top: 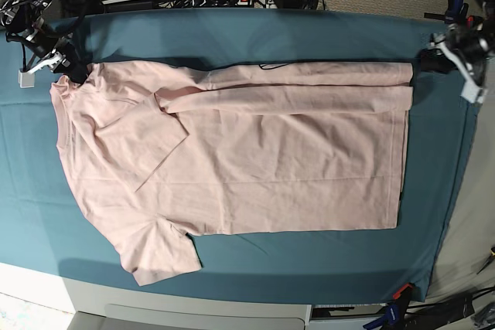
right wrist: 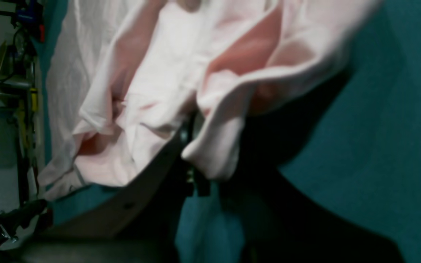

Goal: Fold the T-shirt properly

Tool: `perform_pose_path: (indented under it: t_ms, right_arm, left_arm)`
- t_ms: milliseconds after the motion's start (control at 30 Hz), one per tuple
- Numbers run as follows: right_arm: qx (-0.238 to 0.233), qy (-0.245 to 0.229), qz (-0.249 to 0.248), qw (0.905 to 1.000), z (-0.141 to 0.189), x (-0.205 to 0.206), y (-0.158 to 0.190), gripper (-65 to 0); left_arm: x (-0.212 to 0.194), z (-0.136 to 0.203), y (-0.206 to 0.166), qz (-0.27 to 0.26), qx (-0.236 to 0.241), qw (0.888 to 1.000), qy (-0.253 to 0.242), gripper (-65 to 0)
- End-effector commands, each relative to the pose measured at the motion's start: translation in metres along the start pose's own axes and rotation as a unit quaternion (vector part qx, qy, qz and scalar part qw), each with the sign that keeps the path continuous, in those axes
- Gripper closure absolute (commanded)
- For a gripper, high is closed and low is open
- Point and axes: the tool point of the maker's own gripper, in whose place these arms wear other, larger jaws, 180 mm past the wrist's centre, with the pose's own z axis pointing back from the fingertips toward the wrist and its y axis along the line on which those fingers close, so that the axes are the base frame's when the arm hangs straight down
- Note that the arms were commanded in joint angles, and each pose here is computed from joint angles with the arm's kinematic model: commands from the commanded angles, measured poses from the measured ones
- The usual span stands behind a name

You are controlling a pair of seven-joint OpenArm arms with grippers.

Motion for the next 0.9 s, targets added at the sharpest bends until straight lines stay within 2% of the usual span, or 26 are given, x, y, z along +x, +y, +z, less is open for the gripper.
perform_pose_path:
  t_ms: [0, 233, 433, 667, 767, 867]
  right_arm:
    - [0.005, -0.02, 0.014, 0.9997, 0.005, 0.018, 0.004, 0.0]
    - [0.005, -0.021, 0.014, 0.9997, 0.005, 0.018, 0.004, 0.0]
    - [0.005, -0.02, 0.014, 0.9997, 0.005, 0.018, 0.004, 0.0]
    - [0.005, -0.02, 0.014, 0.9997, 0.005, 0.018, 0.004, 0.0]
    - [0.005, -0.02, 0.014, 0.9997, 0.005, 0.018, 0.004, 0.0]
    - [0.005, -0.02, 0.014, 0.9997, 0.005, 0.018, 0.004, 0.0]
  left_arm:
    - [0.017, 0.003, -0.004, -0.017, -0.005, 1.0, -0.019, -34.6]
    - [0.012, -0.016, -0.023, -0.032, -0.031, 0.999, 0.001, -34.6]
    - [0.001, -0.032, -0.034, -0.005, -0.051, 0.999, -0.001, -34.6]
    - [0.002, -0.033, -0.033, -0.003, -0.051, 0.999, -0.003, -33.4]
    - [0.002, -0.033, -0.033, -0.002, -0.051, 0.999, -0.002, -23.0]
    - [0.003, -0.033, -0.033, -0.002, -0.051, 0.999, -0.004, -3.2]
